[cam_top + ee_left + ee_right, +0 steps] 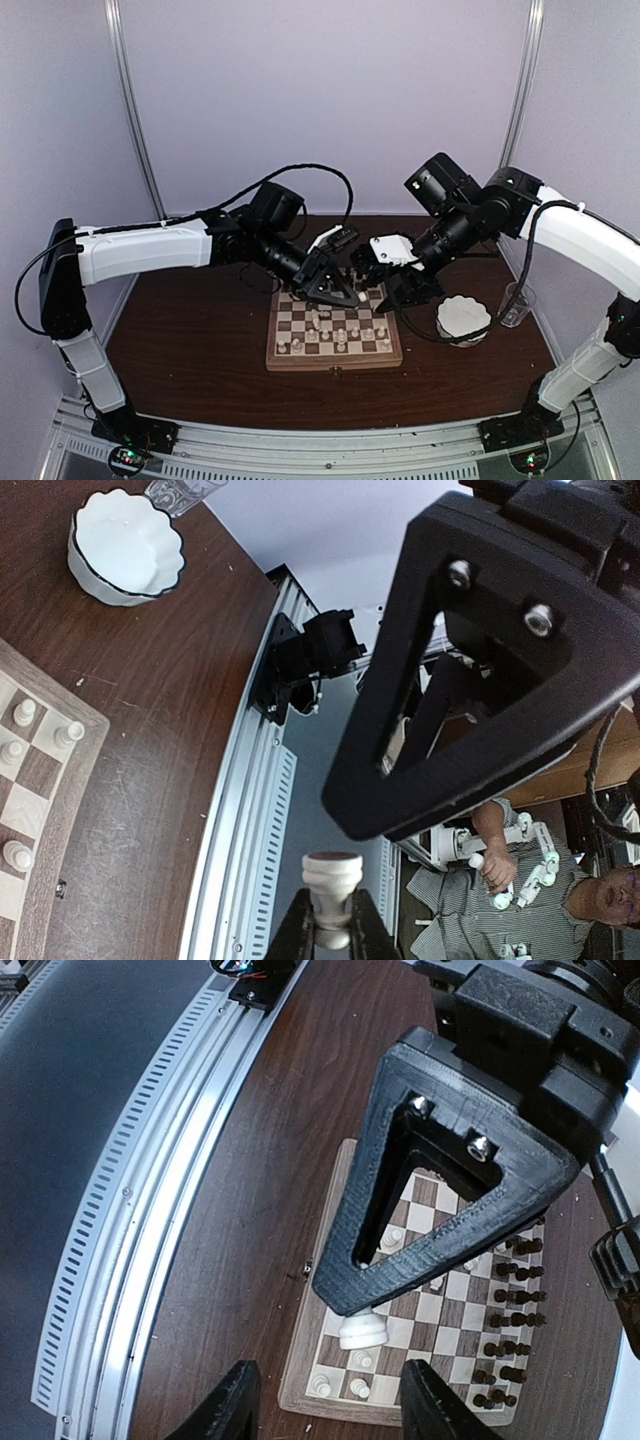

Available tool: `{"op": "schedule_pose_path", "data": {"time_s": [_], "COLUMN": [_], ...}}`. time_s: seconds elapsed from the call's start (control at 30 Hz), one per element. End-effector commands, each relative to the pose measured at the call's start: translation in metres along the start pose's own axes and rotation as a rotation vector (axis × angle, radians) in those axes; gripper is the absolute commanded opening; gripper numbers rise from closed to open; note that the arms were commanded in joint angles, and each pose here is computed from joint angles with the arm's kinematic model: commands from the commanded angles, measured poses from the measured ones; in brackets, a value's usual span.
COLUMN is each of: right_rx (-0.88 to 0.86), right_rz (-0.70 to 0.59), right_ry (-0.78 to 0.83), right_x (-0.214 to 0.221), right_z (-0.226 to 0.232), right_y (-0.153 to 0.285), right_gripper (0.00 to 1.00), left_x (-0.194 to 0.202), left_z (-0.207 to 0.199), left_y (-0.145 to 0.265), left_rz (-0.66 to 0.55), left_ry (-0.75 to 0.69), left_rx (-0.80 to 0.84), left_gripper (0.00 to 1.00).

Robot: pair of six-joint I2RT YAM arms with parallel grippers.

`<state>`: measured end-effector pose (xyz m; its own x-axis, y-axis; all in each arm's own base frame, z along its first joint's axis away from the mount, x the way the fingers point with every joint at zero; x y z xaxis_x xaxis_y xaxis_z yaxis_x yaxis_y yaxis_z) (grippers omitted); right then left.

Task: Set up the chess pieces on the board
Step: Pass from the right arm to the left

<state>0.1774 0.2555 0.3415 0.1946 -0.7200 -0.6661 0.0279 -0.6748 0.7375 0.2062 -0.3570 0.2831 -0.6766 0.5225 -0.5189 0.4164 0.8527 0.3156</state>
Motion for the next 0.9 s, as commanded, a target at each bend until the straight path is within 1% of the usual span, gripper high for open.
{"op": "schedule_pose_path", "data": {"time_s": [0.0, 0.1, 0.33, 0.5, 0.7, 0.8, 0.83, 0.87], "right_rx": [0.094, 0.128, 0.145, 0.133, 0.132, 0.134, 0.136, 0.138], "right_rz": [0.048, 0.052, 0.080, 0.097, 0.110, 0.121, 0.119, 0.117], "right_ry": [0.015, 0.001, 0.029, 0.055, 0.077, 0.082, 0.080, 0.078], "right_x": [-0.004, -0.007, -0.009, -0.009, -0.010, -0.010, -0.010, -0.010], "right_z": [-0.005, -0.007, -0.004, 0.002, 0.006, 0.006, 0.006, 0.006], "right_y": [-0.003, -0.005, -0.010, -0.014, -0.017, -0.020, -0.020, -0.021], "right_gripper": [0.49, 0.47, 0.39, 0.38, 0.27, 0.19, 0.17, 0.14], "left_x": [-0.010, -0.011, -0.013, -0.014, -0.014, -0.014, -0.014, -0.014], "left_z": [-0.009, -0.006, -0.009, -0.008, -0.008, -0.008, -0.008, -0.008], "left_y": [-0.004, -0.005, -0.006, -0.006, -0.006, -0.006, -0.007, -0.006], "left_rz": [-0.014, -0.016, -0.021, -0.022, -0.024, -0.025, -0.024, -0.027], "left_ry": [-0.037, -0.027, -0.024, -0.019, -0.016, -0.015, -0.012, -0.012], "left_rx": [0.058, 0.066, 0.089, 0.088, 0.087, 0.087, 0.086, 0.083], "left_gripper": [0.06, 0.06, 0.06, 0.06, 0.06, 0.06, 0.07, 0.10]}}
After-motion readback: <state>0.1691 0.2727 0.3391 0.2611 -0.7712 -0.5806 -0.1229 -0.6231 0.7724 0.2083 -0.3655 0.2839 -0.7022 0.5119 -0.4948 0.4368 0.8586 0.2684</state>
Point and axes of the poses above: each gripper's point midway between its finger pads, its own y axis back along the fingers, its own z axis along the line the jaws close on, x = y × z, the point moved 10 cm from there along y, back along the fingers, and after that the axes turned 7 degrees about -y, right-handed, at the moved point
